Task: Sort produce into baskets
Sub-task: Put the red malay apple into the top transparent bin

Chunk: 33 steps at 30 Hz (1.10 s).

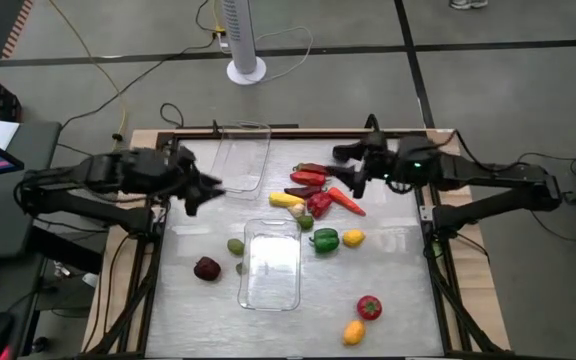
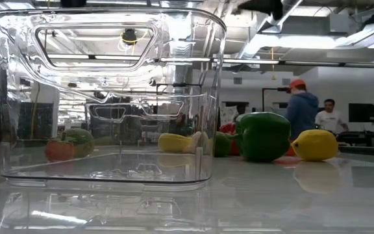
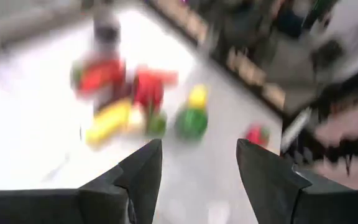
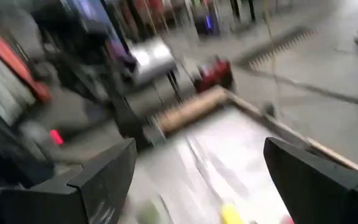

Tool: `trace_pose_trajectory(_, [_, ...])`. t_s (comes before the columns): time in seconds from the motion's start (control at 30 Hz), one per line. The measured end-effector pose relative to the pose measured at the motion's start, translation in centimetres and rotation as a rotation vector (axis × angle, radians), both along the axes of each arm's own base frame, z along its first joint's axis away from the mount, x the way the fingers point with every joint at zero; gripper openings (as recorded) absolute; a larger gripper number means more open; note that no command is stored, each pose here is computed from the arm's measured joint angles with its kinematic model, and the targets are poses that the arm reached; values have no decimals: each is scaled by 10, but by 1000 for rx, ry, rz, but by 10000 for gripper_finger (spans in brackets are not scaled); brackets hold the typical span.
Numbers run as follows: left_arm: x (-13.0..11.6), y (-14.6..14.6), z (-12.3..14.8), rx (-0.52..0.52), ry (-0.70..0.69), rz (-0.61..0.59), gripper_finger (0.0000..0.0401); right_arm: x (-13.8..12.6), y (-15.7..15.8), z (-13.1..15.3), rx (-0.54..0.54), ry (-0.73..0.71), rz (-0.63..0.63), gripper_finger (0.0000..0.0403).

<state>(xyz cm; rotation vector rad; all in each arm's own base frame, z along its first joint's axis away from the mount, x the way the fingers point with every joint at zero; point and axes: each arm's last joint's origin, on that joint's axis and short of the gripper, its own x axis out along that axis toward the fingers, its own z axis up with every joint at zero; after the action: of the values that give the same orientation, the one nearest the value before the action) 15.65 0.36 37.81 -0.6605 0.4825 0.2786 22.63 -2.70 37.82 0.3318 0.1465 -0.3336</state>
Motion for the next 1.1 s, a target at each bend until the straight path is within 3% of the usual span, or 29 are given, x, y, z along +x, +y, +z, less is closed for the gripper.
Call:
trace_pose_trajectory(0.17, [12,-12,-28,-138,291,-121,200,3,0,5,-75,174,25,379])
trace_pose_trajectory(0.37, [17,-34,-57,-138,574,-183,225,-9,-2,2,-75,297,22,379])
trace_pose_trajectory(0.6, [15,-69,-88,-97,637,-349,234,-17,-2,0,-50,339,3,379])
trace_pose_trajectory(0.87, [12,-90,-130,-11,683,-357,237,-18,-3,-2,-57,366,-23,379])
trace_pose_trajectory(1.1, [23,-103,-163,114,759,-565,308,-18,-3,-2,-56,366,-28,379])
